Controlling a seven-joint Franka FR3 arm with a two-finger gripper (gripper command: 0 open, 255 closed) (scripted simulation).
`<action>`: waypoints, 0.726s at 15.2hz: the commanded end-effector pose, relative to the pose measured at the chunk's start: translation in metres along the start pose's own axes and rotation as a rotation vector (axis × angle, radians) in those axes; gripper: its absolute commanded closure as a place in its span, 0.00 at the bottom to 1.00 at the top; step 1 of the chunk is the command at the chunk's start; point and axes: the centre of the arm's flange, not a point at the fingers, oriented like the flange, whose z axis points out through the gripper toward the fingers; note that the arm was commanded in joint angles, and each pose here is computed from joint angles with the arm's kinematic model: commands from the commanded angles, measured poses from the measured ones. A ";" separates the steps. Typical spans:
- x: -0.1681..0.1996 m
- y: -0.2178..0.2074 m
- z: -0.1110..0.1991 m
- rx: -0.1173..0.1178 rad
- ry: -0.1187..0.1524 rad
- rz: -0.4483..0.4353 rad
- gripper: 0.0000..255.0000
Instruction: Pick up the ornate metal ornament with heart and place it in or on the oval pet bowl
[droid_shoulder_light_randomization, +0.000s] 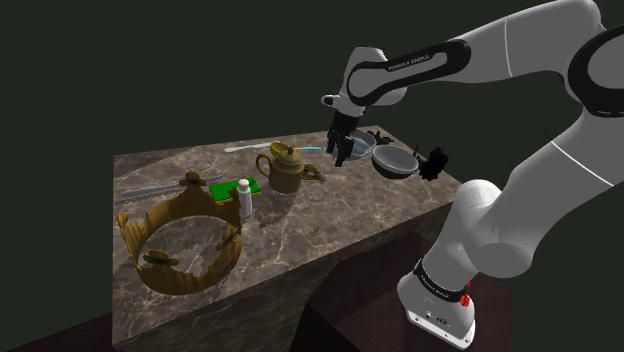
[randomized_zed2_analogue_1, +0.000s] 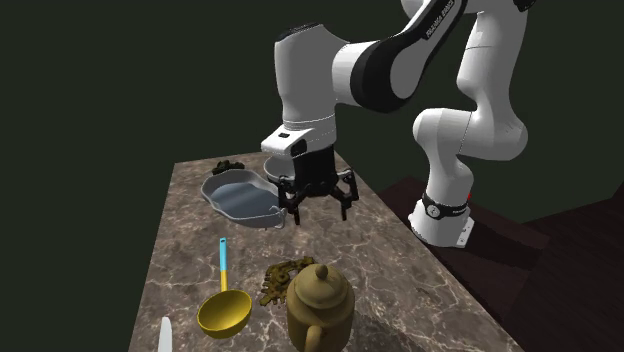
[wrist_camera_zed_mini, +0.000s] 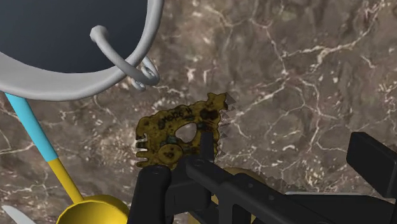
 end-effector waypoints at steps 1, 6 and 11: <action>0.000 -0.001 0.009 0.000 0.000 0.000 0.00; 0.000 -0.001 0.009 0.000 0.000 0.000 0.00; 0.000 -0.001 0.009 0.000 0.000 0.000 1.00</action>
